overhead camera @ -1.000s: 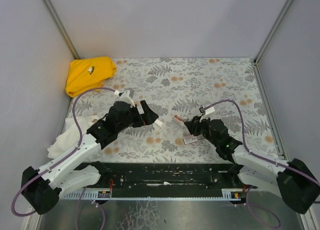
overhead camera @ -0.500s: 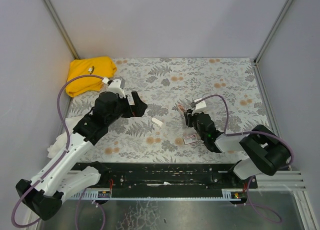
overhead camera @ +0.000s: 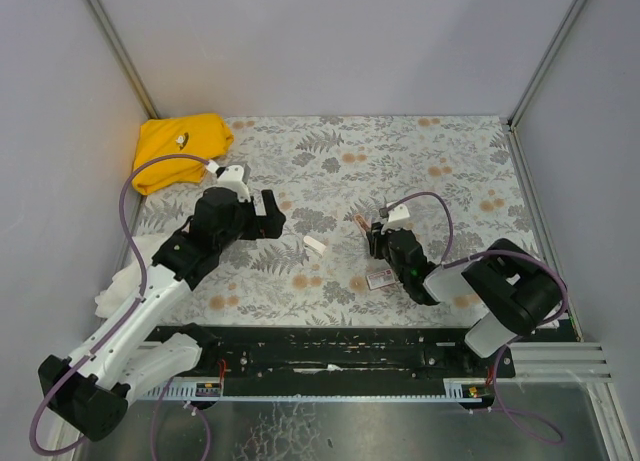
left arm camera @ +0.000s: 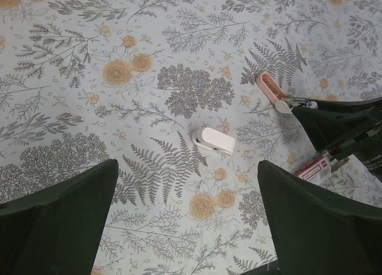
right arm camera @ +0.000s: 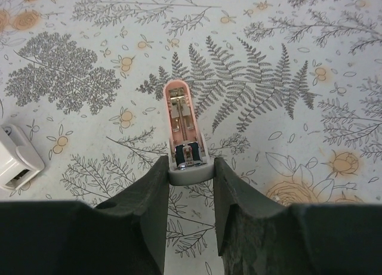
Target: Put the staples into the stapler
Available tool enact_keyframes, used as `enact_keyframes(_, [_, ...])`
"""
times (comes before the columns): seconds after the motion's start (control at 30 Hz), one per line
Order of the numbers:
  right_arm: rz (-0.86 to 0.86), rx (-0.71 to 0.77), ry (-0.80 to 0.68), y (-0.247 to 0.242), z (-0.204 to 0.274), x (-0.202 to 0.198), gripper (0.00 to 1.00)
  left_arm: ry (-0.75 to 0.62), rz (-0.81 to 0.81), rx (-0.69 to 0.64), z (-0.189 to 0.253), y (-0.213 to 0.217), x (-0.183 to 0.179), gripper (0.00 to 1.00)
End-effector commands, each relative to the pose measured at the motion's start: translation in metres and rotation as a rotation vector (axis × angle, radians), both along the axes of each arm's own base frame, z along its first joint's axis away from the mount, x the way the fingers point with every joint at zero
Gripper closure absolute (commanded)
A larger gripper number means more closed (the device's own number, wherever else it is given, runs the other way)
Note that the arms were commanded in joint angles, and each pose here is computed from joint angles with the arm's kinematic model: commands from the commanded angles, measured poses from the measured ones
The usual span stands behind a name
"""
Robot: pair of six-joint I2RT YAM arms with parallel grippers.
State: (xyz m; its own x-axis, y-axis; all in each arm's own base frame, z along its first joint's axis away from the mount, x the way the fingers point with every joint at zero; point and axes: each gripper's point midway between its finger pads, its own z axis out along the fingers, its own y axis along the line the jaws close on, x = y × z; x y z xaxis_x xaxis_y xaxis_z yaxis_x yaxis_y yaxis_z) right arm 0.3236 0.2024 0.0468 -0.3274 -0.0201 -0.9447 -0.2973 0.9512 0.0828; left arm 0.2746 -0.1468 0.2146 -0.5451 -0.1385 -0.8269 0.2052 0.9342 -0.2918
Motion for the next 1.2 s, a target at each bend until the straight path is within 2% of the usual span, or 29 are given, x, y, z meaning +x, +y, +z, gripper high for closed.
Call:
enact_keyframes(0.0, [-0.003,0.052,-0.001,0.007,0.001,0.004,0.99,-0.058,0.023,-0.002,0.008,0.006,0.007,0.00])
enact_keyframes(0.1, [-0.013,0.047,0.014,0.004,-0.009,0.001,0.97,-0.062,0.031,-0.004,0.008,0.008,0.008,0.00])
enact_keyframes(0.27, [-0.023,0.062,0.032,-0.001,-0.017,-0.006,0.88,-0.058,0.038,-0.008,0.007,0.011,0.009,0.00])
enact_keyframes(0.43, [-0.024,0.064,0.043,-0.006,-0.016,-0.014,0.70,-0.051,0.044,-0.012,0.004,0.012,0.010,0.00])
enact_keyframes(0.57, [-0.032,0.067,0.044,-0.010,-0.010,-0.017,0.48,-0.045,0.043,-0.014,0.002,0.012,0.010,0.00])
enact_keyframes(0.67, [-0.037,0.070,0.034,-0.013,-0.004,-0.019,0.38,-0.040,0.045,-0.015,0.001,0.013,0.010,0.00])
enact_keyframes(1.0, [-0.034,0.087,0.019,-0.019,0.019,-0.027,0.27,-0.035,0.045,-0.022,-0.001,0.013,0.009,0.00])
enact_keyframes(1.17, [0.025,0.052,0.076,-0.011,0.034,-0.033,0.22,-0.032,0.050,-0.025,-0.002,0.014,0.009,0.00])
